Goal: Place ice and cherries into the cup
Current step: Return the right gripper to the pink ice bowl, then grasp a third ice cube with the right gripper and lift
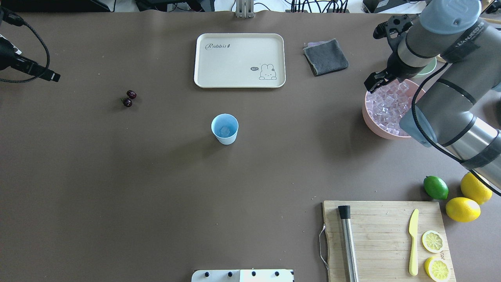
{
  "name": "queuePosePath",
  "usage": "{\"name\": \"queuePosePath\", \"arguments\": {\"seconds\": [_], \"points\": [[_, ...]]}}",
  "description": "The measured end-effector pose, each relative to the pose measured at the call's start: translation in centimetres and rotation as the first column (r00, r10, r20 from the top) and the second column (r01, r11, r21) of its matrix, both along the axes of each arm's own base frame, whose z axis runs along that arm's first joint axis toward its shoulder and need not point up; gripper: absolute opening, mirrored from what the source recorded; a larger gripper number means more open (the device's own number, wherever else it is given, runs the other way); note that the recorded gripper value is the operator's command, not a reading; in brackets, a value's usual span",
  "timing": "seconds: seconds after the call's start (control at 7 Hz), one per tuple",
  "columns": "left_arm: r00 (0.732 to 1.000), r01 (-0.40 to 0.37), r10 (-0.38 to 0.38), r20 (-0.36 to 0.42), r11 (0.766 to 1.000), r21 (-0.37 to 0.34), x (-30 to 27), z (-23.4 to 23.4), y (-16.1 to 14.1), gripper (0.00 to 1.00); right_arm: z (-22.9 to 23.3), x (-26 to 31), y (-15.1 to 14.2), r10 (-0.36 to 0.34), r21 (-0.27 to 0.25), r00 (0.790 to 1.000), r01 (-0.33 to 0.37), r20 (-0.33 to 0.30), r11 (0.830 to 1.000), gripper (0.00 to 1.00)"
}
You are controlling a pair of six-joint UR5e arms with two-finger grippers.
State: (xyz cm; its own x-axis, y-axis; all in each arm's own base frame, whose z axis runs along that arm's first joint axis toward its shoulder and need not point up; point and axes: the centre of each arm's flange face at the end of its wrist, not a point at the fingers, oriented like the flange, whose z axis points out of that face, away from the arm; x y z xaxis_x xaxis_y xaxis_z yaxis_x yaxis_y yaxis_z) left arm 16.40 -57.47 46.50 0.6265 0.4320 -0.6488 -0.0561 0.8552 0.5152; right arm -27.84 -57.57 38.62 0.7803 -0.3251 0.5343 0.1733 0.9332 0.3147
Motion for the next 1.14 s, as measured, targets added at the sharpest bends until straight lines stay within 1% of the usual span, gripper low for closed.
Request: {"name": "queuePosePath", "arguments": {"seconds": [0.14,0.29,0.57,0.86,1.14], "points": [[1.000,0.001,-0.001,-0.002,1.000,0.002,0.0,-0.2,0.2,0.97,1.2,1.2,-0.1,-0.010,0.001,1.000,0.010,-0.012,1.000,0.92],[1.000,0.000,0.000,-0.002,1.000,0.002,-0.1,-0.1,0.5,0.97,1.8,1.5,0.0,-0.012,-0.007,1.000,0.012,-0.008,1.000,0.92],[1.000,-0.002,0.002,0.001,1.000,0.003,-0.2,0.2,0.7,0.97,3.5,1.1,0.1,-0.015,-0.025,1.000,0.016,0.027,1.000,0.92],[1.000,-0.002,0.002,0.001,1.000,0.004,-0.2,0.2,0.6,0.97,6.7,0.9,0.7,-0.024,-0.017,0.999,0.024,0.043,1.000,0.93],[1.000,-0.002,0.002,0.001,1.000,0.005,-0.2,0.1,0.6,0.97,7.8,-0.3,1.5,-0.037,-0.011,0.998,0.037,0.055,0.999,0.93]]}}
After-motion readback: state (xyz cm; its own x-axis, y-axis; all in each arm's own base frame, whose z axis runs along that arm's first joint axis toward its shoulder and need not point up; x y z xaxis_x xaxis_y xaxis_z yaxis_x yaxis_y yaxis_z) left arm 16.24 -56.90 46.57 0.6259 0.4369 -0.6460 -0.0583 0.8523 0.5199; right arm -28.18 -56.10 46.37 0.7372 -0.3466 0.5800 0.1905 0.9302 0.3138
